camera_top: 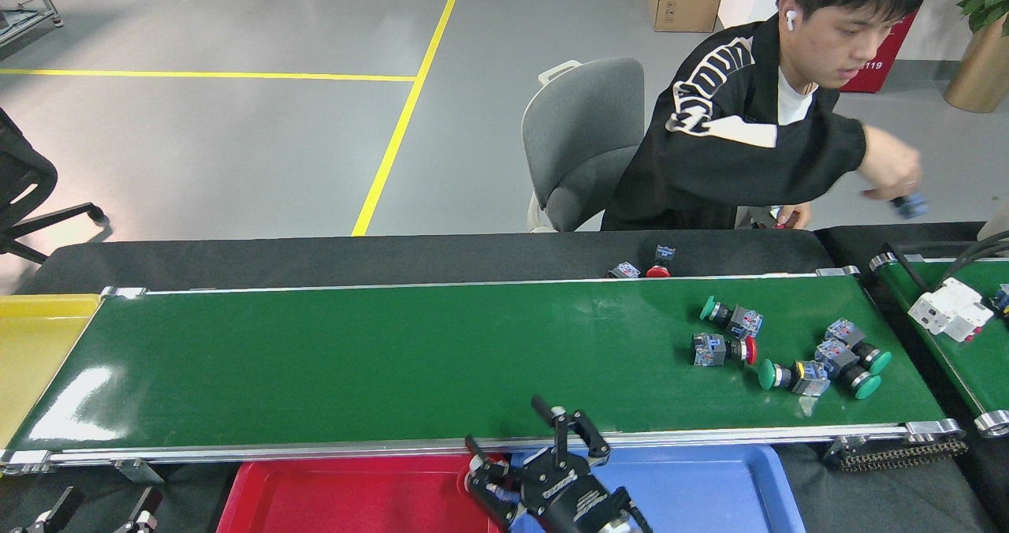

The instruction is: Pick switch part from conveyor to tray

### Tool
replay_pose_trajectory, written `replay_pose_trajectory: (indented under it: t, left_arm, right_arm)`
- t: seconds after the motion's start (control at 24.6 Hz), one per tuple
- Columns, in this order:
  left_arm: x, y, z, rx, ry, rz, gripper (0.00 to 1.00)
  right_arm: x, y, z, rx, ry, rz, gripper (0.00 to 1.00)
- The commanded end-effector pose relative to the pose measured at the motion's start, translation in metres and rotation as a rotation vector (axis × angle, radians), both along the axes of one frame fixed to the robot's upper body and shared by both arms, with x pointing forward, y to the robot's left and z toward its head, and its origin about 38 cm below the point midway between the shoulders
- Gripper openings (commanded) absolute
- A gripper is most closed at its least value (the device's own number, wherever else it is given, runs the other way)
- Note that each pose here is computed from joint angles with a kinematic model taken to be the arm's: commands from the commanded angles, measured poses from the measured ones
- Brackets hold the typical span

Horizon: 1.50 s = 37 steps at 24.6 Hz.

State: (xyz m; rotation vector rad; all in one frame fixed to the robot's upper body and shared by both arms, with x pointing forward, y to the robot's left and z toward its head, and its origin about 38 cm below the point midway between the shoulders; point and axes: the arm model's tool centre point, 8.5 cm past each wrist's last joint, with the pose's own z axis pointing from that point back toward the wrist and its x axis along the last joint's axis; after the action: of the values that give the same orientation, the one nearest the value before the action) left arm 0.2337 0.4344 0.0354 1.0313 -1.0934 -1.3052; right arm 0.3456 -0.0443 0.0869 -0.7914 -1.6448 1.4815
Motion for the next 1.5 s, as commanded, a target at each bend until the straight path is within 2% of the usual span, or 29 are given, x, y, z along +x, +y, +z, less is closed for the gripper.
replay_pose_trajectory:
  t: [0.0,0.08,0.2,0.32,0.41,0.45,0.53,0.61,0.73,0.85,0.93,1.01,1.18,1.38,1.46]
  left_arm:
    - [0.002,0.002,0.006,0.012,-0.018,-0.003,1.00]
    - [0.001,0.005,0.006,0.012,-0.015,0.005,1.00]
    - [0.001,0.006,0.007,0.014,-0.018,0.006,1.00]
    - [0.001,0.005,0.007,0.013,-0.019,0.005,1.00]
    - [0.000,0.005,0.007,0.010,-0.019,0.011,1.00]
    - [0.000,0.005,0.006,0.009,-0.018,0.011,1.00]
    - [0.000,0.005,0.006,0.009,-0.019,0.013,1.00]
    - [0.000,0.005,0.006,0.009,-0.019,0.013,1.00]
    - [0.001,0.004,0.006,0.009,-0.017,0.008,1.00]
    - [0.001,0.002,0.005,0.008,-0.015,0.002,1.00]
    - [0.003,0.001,0.006,0.008,-0.017,-0.001,1.00]
    - [0.003,0.001,0.005,0.008,-0.016,-0.001,1.00]
    - [0.003,-0.001,0.006,0.006,-0.020,-0.001,1.00]
    - [0.003,-0.001,0.005,0.005,-0.019,-0.001,1.00]
    - [0.004,-0.003,0.004,0.003,-0.015,-0.008,1.00]
  right_arm:
    - [0.005,-0.001,0.011,0.017,-0.024,-0.019,0.97]
    - [0.015,-0.018,0.018,0.031,-0.032,-0.103,0.96]
    - [0.038,-0.077,0.019,0.045,-0.017,-0.368,0.96]
    - [0.040,-0.121,0.012,0.041,0.007,-0.538,0.97]
    - [0.024,-0.151,-0.003,0.007,0.027,-0.581,0.97]
    - [0.017,-0.160,-0.004,-0.005,0.025,-0.582,0.97]
    - [-0.008,-0.180,-0.007,-0.025,0.026,-0.562,0.97]
    - [-0.034,-0.192,-0.020,-0.038,0.048,-0.545,0.97]
    - [-0.040,-0.191,-0.023,-0.032,0.041,-0.545,0.97]
    - [-0.033,-0.189,-0.022,-0.027,0.043,-0.555,0.97]
    - [-0.018,-0.182,-0.021,-0.010,0.049,-0.563,0.97]
    - [0.006,-0.156,-0.011,0.023,0.049,-0.539,0.97]
    - [0.031,-0.100,-0.014,-0.015,0.080,-0.484,0.97]
    - [0.028,-0.068,-0.029,-0.053,0.123,-0.472,0.97]
    - [0.035,-0.061,-0.037,-0.063,0.147,-0.474,0.97]
